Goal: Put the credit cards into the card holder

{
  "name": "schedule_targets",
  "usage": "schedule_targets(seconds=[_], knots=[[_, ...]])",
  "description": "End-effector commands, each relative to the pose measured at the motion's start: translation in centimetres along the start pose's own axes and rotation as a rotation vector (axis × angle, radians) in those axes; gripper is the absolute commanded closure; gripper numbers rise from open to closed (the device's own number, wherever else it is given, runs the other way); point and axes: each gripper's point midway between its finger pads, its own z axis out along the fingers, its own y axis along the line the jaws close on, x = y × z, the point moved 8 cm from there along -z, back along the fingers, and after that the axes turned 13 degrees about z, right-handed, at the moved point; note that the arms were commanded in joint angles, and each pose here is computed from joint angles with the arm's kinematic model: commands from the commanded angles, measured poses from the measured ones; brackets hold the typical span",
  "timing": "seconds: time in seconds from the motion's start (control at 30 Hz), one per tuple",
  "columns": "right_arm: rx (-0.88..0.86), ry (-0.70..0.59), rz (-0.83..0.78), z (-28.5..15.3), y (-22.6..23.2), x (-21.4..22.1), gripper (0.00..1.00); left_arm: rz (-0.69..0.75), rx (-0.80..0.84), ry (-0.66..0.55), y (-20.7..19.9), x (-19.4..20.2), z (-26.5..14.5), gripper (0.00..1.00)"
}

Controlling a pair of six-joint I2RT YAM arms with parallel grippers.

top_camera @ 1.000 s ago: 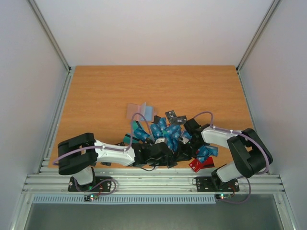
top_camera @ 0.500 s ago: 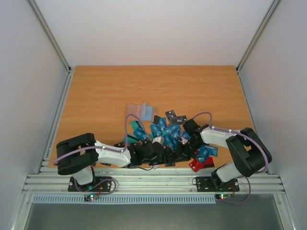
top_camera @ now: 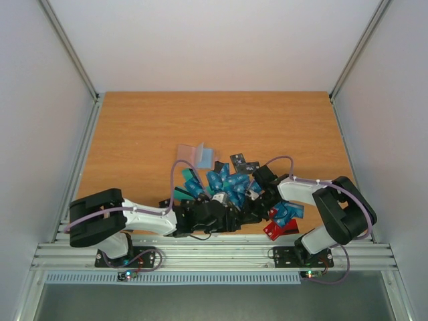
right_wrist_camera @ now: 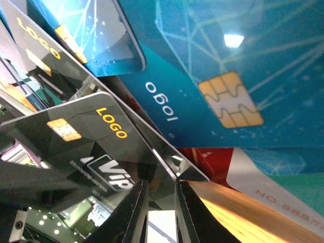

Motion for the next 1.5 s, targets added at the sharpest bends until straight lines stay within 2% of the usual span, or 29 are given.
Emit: schedule_targets(seconds=[0.0,0.2,0.57,0.73,0.93,1.1,1.4,1.47], knots=[[0.008,0.007,0.033,1.1,-0.7,-0.2,0.83,0.035,0.061,-0.028,-2.0,-0.7,-1.0,0.34],[0.002,0.011,0.03,1.1,-0.7,-0.1,0.83,0.051,0.055,-0.013,-2.5,-0.9,-0.6,0.36],[0.004,0.015,0.029,1.0,-0.8,0.1,0.84,0.03,-0.124,-0.016,-0.9,-0.9,-1.0,0.58],[0.002,0.017,0.026,1.0,-0.7,0.1,0.84,0.033,-0.181,0.002,-0.4,-0.8,-0.9,0.61],[-0.003,0.022,0.027,1.0,-0.6,0.0,0.84,0.058,-0.199,0.016,-0.7,-1.0,-0.2,0.72],[-0.028,0.029,0.017,0.8,-0.2,0.2,0.84,0.083,-0.281,0.04,-0.6,-1.3,0.0,0.75],[-0.033,0.026,-0.003,0.0,0.4,0.8,0.84,0.091,-0.322,0.051,-0.7,-1.9,-0.6,0.99],[-0.028,0.01,-0.024,-0.9,1.0,1.1,0.84,0.097,-0.29,0.04,-1.4,-2.2,-1.2,1.0]])
